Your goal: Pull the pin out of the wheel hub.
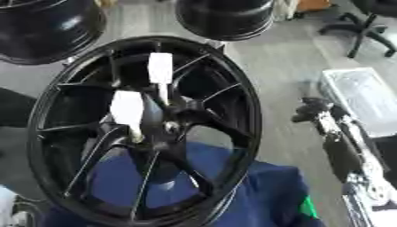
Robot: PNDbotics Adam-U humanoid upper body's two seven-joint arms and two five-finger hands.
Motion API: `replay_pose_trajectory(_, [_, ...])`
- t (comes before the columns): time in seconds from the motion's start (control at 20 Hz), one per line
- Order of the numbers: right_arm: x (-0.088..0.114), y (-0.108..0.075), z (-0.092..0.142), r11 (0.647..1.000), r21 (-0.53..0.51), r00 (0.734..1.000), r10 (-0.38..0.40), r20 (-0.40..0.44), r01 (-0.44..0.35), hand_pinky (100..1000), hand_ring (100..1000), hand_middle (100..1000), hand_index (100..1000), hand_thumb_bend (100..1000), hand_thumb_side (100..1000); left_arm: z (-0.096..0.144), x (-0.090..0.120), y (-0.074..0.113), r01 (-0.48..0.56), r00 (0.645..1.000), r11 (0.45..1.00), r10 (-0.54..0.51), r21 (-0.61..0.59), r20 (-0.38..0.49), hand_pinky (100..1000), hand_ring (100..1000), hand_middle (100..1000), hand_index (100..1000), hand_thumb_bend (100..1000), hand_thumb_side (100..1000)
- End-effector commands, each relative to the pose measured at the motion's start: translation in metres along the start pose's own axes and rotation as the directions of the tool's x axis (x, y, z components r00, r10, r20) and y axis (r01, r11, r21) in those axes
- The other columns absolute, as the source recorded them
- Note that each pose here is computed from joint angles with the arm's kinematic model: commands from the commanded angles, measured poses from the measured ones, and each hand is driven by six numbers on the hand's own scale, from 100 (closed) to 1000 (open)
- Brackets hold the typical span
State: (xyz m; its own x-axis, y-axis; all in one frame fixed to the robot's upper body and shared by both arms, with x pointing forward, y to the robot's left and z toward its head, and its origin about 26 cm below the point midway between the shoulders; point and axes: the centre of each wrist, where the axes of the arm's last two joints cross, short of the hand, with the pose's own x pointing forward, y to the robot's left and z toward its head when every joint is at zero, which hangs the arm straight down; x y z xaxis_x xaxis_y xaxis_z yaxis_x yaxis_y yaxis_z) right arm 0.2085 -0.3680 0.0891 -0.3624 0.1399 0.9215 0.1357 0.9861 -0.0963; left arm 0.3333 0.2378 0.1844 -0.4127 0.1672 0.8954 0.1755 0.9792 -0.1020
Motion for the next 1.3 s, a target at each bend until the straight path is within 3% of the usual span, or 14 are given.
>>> replay_pose_trajectory(0.05, [0.005, -0.001, -0.002, 1.000, 0.005, 1.000, 0.017, 0.019, -0.017, 974, 624, 602, 754, 100, 651, -0.003, 0.011, 0.001, 0.021, 0.999, 1.000, -0.021, -0.019, 0.033, 738, 954, 763, 751, 100, 677])
replay_pose_trajectory(0.5, [0.003, -0.001, 0.001, 0.999, -0.023, 0.999, 0.032, 0.019, -0.031, 974, 623, 602, 753, 100, 662, -0.011, 0.022, -0.007, 0.010, 0.997, 0.999, -0.007, -0.048, 0.077, 742, 967, 791, 768, 100, 668])
replay_pose_trajectory(0.65, [0.002, -0.001, 0.002, 0.999, -0.033, 0.999, 0.041, 0.017, -0.041, 974, 623, 602, 754, 100, 661, -0.018, 0.043, -0.012, 0.037, 0.992, 0.993, -0.022, -0.116, 0.126, 744, 974, 824, 783, 100, 654])
replay_pose_trajectory(0.8, [0.002, -0.001, 0.003, 0.998, -0.039, 0.999, 0.049, 0.019, -0.048, 974, 622, 601, 753, 100, 660, -0.024, 0.077, -0.019, 0.115, 0.979, 0.966, -0.070, -0.232, 0.192, 744, 975, 818, 786, 100, 620])
replay_pose_trajectory(1.0, [0.002, -0.001, 0.004, 0.998, -0.038, 0.998, 0.059, 0.018, -0.058, 974, 622, 601, 753, 100, 659, -0.034, 0.127, -0.034, 0.275, 0.940, 0.881, -0.163, -0.384, 0.299, 750, 984, 827, 798, 100, 582])
replay_pose_trajectory(1.3, [0.001, -0.002, 0.006, 0.996, -0.039, 0.997, 0.077, 0.010, -0.077, 974, 622, 601, 753, 100, 662, -0.046, 0.184, -0.064, 0.511, 0.851, 0.680, -0.313, -0.526, 0.422, 786, 1000, 855, 818, 100, 543])
